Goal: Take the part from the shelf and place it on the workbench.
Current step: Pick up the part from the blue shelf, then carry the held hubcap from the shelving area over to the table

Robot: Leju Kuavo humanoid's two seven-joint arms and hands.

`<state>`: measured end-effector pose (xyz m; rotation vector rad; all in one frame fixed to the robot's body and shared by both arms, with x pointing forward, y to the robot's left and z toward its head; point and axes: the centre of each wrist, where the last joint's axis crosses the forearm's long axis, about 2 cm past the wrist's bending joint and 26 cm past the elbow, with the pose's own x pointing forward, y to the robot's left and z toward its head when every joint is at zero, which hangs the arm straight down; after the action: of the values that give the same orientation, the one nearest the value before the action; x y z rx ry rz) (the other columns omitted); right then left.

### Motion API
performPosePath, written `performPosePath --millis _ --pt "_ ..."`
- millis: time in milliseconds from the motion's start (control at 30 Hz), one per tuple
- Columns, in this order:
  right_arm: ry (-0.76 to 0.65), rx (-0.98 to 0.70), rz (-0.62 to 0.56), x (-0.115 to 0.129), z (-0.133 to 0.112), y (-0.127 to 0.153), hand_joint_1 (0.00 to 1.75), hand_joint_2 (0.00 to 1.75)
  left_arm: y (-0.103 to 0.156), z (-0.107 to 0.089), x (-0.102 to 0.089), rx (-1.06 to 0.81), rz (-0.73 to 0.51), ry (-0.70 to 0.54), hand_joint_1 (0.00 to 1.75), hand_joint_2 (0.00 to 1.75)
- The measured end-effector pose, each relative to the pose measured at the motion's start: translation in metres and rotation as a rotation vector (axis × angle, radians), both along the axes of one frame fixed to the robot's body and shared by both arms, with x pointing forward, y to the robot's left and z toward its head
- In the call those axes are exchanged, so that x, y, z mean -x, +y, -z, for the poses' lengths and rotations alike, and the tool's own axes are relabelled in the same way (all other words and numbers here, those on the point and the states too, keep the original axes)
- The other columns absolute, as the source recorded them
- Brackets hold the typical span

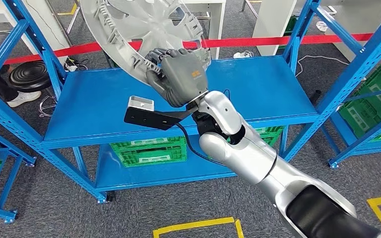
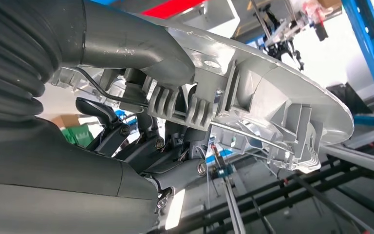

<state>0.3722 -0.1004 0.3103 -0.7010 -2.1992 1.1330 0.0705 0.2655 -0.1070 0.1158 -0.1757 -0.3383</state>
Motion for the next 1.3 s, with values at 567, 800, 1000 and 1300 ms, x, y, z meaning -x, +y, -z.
performPosePath --millis 567,800,1000,1300 --pt "-0.027 0.024 0.007 0.005 0.004 0.004 1.75 1.75 0.003 0.0 0.002 0.003 0.006 0.016 0.0 1.75" --pt "-0.02 0.029 0.004 0.007 0.007 0.007 1.75 1.75 0.007 0.0 -0.001 0.005 0.011 0.028 0.0 1.75" --pt "-0.016 0.033 -0.002 0.01 0.004 0.012 1.75 1.75 0.009 0.0 -0.004 -0.004 0.015 0.026 0.0 1.75" --pt "-0.009 0.046 -0.007 0.012 0.004 0.014 1.75 1.75 0.011 0.0 -0.003 -0.02 0.009 0.026 0.0 1.75"
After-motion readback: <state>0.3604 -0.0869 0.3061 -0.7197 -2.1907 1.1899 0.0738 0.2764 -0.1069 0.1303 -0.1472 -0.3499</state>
